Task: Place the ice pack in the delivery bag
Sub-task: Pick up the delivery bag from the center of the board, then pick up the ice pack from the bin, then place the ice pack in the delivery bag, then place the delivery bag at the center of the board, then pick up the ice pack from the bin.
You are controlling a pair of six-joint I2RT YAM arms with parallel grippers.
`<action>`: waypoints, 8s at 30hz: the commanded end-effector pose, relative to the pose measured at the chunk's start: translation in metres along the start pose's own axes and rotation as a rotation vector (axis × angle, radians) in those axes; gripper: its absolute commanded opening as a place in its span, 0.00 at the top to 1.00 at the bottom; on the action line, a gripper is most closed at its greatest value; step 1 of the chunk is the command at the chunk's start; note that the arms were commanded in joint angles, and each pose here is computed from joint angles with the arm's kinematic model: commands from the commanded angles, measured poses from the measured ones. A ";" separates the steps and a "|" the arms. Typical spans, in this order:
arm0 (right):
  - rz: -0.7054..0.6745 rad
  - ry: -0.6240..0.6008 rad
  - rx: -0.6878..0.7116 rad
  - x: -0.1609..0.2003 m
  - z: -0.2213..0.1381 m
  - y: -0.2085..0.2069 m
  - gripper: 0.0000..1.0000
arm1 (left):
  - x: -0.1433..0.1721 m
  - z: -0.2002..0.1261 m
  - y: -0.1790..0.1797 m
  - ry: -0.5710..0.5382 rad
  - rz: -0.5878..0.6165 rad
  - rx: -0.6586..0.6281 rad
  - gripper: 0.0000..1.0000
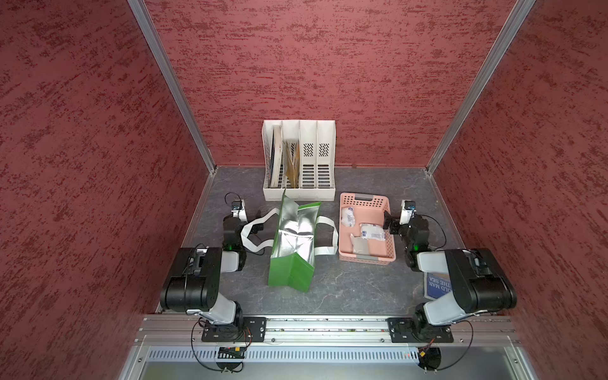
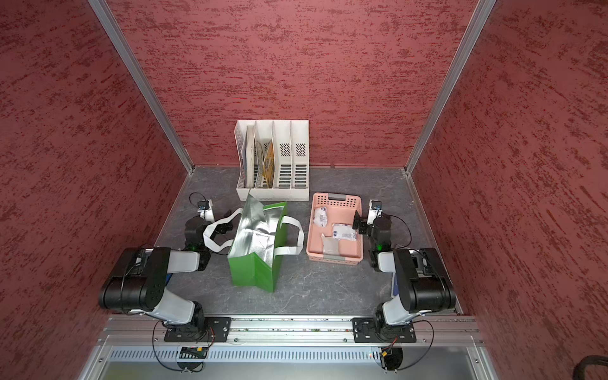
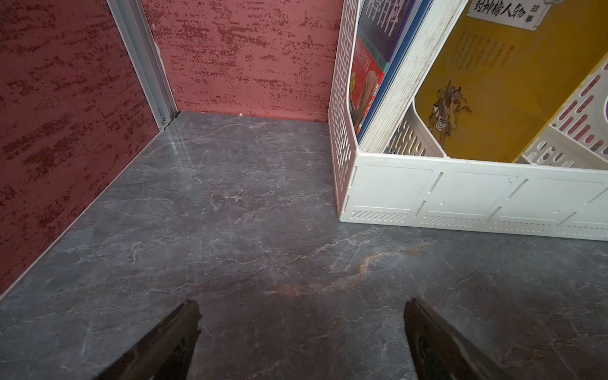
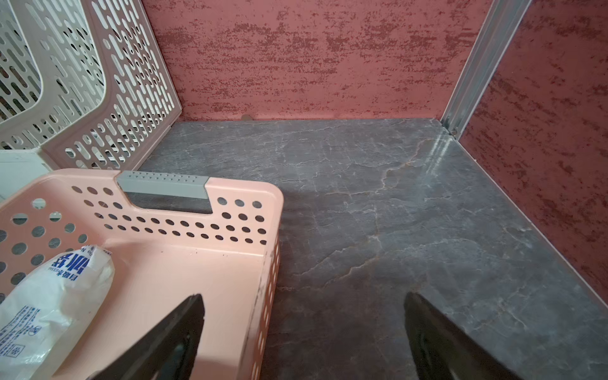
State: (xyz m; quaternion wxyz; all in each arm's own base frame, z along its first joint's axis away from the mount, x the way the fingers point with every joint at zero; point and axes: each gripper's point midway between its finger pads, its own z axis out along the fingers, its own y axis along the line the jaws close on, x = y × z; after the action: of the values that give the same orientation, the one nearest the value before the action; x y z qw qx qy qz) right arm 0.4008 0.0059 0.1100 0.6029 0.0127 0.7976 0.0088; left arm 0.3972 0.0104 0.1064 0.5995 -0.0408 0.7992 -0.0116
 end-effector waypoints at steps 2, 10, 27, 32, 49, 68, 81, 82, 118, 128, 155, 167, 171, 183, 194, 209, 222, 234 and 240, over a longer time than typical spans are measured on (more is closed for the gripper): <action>-0.008 -0.013 -0.016 -0.006 0.003 0.002 0.01 | -0.011 0.001 0.000 -0.032 -0.011 0.002 0.00; -0.008 -0.011 -0.016 -0.006 0.003 0.002 0.01 | -0.011 0.000 0.000 -0.031 -0.016 0.010 0.00; 0.518 0.285 0.525 -0.056 -0.135 -0.068 0.01 | -0.077 -0.125 0.052 -0.016 -0.621 -0.285 0.00; 0.620 0.368 0.464 -0.066 -0.166 -0.052 0.01 | -0.084 -0.162 0.036 -0.010 -0.890 -0.056 0.00; 0.417 0.689 -0.149 -0.148 -0.094 0.114 0.02 | -0.157 -0.206 -0.034 0.276 -0.587 0.146 0.02; 0.199 0.987 -0.143 -0.015 -0.012 0.182 0.21 | -0.121 -0.171 -0.105 0.563 -0.217 0.173 0.00; 0.110 1.054 -0.135 0.032 0.019 0.185 0.25 | -0.099 -0.166 -0.136 0.659 -0.156 0.219 0.12; 0.108 1.055 -0.138 0.033 0.020 0.186 0.25 | -0.097 -0.166 -0.136 0.669 -0.147 0.208 0.13; 0.143 1.094 -0.043 0.078 0.053 0.171 0.36 | -0.097 -0.167 -0.177 0.864 -0.368 0.040 0.99; 0.145 1.042 -0.097 0.070 0.067 0.174 0.30 | -0.087 -0.160 -0.188 0.895 -0.349 0.033 0.99; 0.179 0.890 -0.199 -0.011 0.014 0.172 0.96 | -0.111 -0.159 -0.171 0.766 -0.363 0.029 0.98; 0.351 0.672 -0.509 -0.163 -0.118 0.206 1.00 | -0.103 -0.144 -0.187 0.797 -0.378 0.051 0.98; 0.309 0.651 -0.682 -0.192 -0.154 0.252 1.00 | -0.099 -0.142 -0.186 0.801 -0.378 0.037 0.98; 0.101 0.861 -0.781 -0.134 -0.174 0.339 1.00 | -0.098 -0.139 -0.192 0.798 -0.394 0.041 0.98; -0.015 1.077 -0.564 -0.061 -0.149 0.331 1.00 | -0.093 -0.141 -0.197 0.794 -0.410 0.052 0.98; -0.046 1.076 -0.571 0.003 -0.112 0.370 0.86 | -0.076 -0.145 -0.199 0.804 -0.463 0.061 0.98; -0.037 0.978 -0.606 -0.029 -0.118 0.368 0.31 | -0.073 -0.144 -0.189 0.799 -0.452 0.017 0.98; -0.017 0.735 -0.612 -0.119 -0.148 0.333 0.12 | -0.071 -0.144 -0.183 0.805 -0.448 0.004 0.98; 0.218 0.579 -0.379 -0.172 -0.147 0.219 0.11 | -0.074 -0.146 -0.181 0.801 -0.441 0.013 0.98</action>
State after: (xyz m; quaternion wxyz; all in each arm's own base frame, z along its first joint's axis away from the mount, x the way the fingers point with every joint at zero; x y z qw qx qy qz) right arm 0.2939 0.2834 0.3115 0.2992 -0.1158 0.9107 0.2603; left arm 0.2929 -0.1768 0.2311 0.2281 -0.2025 0.9372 -0.1689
